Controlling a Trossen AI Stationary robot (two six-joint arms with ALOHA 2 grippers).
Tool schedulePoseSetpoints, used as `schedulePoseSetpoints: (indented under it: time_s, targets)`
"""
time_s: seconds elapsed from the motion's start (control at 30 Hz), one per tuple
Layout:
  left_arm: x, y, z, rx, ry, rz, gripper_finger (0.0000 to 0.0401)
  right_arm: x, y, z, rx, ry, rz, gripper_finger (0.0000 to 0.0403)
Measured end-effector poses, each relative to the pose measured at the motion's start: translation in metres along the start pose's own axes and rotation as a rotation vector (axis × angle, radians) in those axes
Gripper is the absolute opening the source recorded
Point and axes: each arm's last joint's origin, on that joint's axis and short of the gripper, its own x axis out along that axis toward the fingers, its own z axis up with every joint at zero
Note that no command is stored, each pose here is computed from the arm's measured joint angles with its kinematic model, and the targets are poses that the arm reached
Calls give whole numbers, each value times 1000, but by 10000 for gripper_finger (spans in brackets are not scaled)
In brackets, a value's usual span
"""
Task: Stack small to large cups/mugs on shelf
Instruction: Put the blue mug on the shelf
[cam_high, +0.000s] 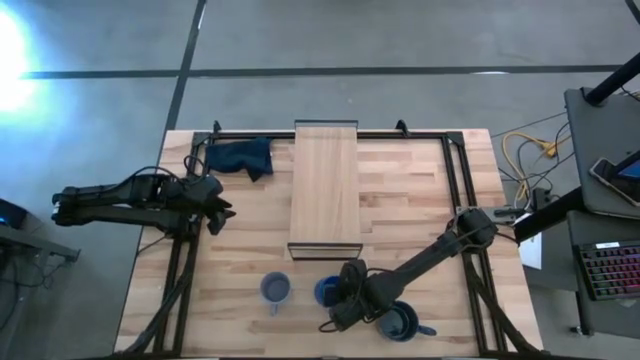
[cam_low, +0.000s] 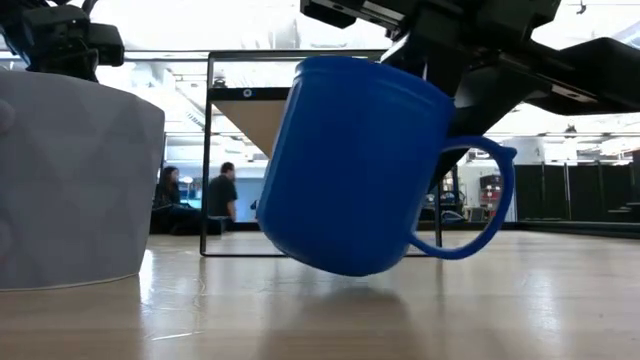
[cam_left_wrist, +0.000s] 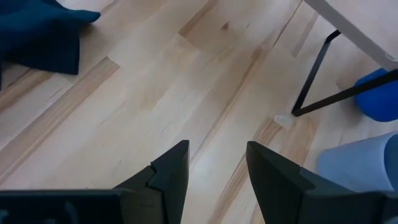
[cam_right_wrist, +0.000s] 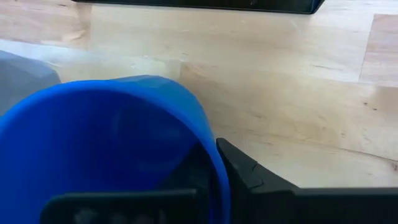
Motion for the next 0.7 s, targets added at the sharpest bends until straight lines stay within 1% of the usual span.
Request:
schedulePoseSetpoints:
  time_s: [0.13, 0.3, 0.4, 0.5, 0.6, 0.67, 0.7]
  targets:
    - [0, 0, 0, 0, 2, 1, 146, -4, -1, -3, -10, -1, 10, 11]
    - [1, 0, 1, 0, 1, 1, 146, -26, 1, -10, -58, 19, 60, 10]
    - [2, -1, 2, 0, -1, 0, 146, -52, 0, -15, -83, 13, 67, 10]
    - [3, -4, 5, -3, -24, -16, 146, -83, -6, -18, -91, -11, 11, 10]
    - [5, -6, 8, -5, -41, -28, 146, -115, -15, -19, -117, -107, -11, 10]
    - [6, -7, 9, 1, -38, -26, 146, -133, -21, -16, -94, -169, -25, 11]
    - [7, -7, 9, 6, -36, -24, 146, -139, -23, -14, -81, -175, -35, 11]
